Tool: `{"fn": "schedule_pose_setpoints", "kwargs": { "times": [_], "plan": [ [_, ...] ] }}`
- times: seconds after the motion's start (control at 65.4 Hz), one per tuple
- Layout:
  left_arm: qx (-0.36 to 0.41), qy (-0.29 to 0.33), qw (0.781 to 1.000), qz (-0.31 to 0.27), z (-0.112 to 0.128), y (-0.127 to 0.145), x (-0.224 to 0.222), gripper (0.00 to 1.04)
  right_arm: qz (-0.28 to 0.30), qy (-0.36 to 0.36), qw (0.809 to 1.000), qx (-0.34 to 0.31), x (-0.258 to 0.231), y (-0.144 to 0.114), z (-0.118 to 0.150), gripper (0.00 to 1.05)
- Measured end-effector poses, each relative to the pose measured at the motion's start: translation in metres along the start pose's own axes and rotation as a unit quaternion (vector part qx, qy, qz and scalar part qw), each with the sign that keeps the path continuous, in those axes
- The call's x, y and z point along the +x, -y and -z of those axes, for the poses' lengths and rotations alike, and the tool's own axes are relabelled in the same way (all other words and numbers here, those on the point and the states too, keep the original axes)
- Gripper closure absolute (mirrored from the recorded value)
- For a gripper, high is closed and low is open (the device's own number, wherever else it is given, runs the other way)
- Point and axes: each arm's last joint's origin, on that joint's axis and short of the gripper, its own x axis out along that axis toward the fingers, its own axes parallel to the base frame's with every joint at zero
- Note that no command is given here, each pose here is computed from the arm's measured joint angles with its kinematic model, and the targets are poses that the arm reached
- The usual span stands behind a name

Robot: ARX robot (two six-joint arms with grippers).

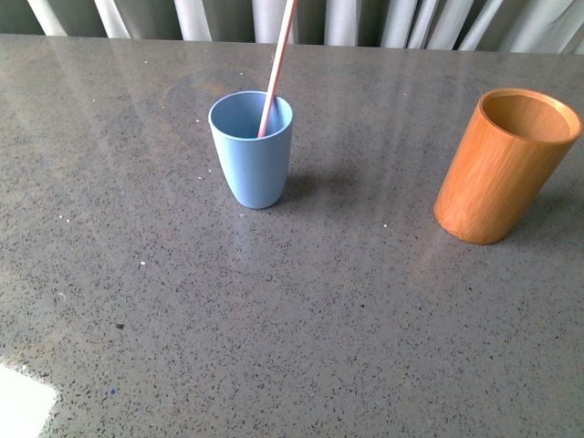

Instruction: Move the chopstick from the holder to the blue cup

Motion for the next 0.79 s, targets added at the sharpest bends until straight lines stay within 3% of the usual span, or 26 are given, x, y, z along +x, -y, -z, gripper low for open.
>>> {"fn": "schedule_pose_setpoints", "kwargs": {
  "times": [0.382,0.795],
  "plan": [
    [0.0,0.0,1.0,0.0,0.0,0.0,0.0,0.09,0.0,0.007,1.0,0.0,-0.02,0.0,0.012,1.03],
    [0.0,0.0,1.0,0.0,0.0,0.0,0.0,0.09,-0.001,0.016,1.0,0.0,-0.034,0.0,0.009,1.03]
  ]
}}
